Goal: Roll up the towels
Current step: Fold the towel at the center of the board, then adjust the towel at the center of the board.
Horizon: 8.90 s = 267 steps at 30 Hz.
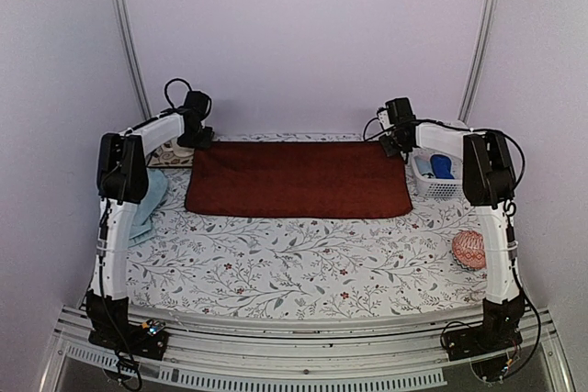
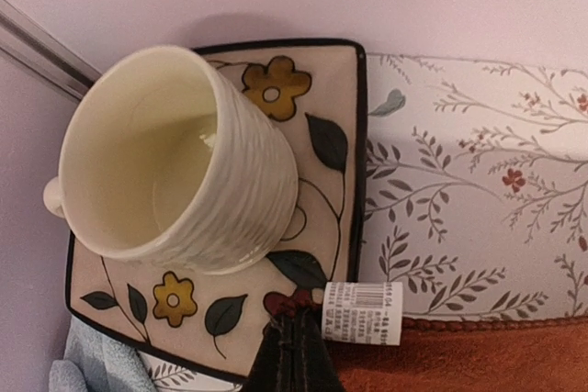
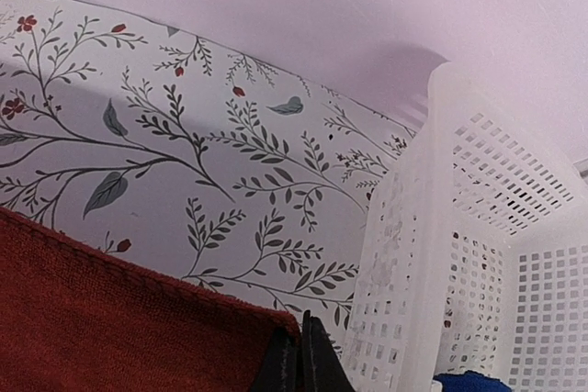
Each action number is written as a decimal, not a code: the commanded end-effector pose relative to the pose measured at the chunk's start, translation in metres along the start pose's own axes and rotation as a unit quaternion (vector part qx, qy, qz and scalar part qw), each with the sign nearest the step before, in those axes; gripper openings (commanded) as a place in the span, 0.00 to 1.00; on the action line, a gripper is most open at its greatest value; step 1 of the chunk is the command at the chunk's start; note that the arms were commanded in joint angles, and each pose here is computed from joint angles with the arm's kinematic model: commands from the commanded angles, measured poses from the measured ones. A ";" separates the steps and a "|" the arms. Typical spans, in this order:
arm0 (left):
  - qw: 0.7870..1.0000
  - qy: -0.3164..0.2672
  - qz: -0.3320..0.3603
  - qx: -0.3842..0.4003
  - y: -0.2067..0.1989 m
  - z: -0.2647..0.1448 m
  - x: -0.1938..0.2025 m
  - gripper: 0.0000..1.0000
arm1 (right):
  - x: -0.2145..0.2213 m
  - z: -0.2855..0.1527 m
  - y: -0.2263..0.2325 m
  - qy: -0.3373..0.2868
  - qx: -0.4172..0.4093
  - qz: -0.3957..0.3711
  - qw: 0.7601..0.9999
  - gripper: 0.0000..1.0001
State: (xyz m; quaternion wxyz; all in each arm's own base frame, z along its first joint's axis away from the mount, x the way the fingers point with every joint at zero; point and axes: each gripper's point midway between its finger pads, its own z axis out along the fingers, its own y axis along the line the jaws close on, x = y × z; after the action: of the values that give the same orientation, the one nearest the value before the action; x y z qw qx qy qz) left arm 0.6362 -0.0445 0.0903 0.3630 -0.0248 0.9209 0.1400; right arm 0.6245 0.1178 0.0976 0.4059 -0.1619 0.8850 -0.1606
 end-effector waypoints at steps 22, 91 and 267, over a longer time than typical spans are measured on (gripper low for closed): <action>0.996 0.055 0.028 0.065 0.007 -0.084 0.075 0.00 | 0.084 -0.091 0.013 0.071 -0.101 0.004 0.992 0.03; 0.984 0.143 0.035 0.104 0.011 -0.131 0.175 0.00 | 0.169 -0.147 0.027 0.149 -0.107 -0.021 0.983 0.02; 0.992 0.052 -0.066 0.090 0.030 -0.056 0.097 0.00 | 0.126 -0.053 0.006 0.185 -0.005 0.166 0.968 0.02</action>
State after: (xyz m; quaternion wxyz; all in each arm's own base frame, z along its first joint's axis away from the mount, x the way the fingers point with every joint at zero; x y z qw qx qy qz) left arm 0.5055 -0.0361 0.0526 0.2910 -0.0454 0.9553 0.0250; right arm 0.4994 0.0867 0.0539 0.2578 0.0143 0.9614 -0.0949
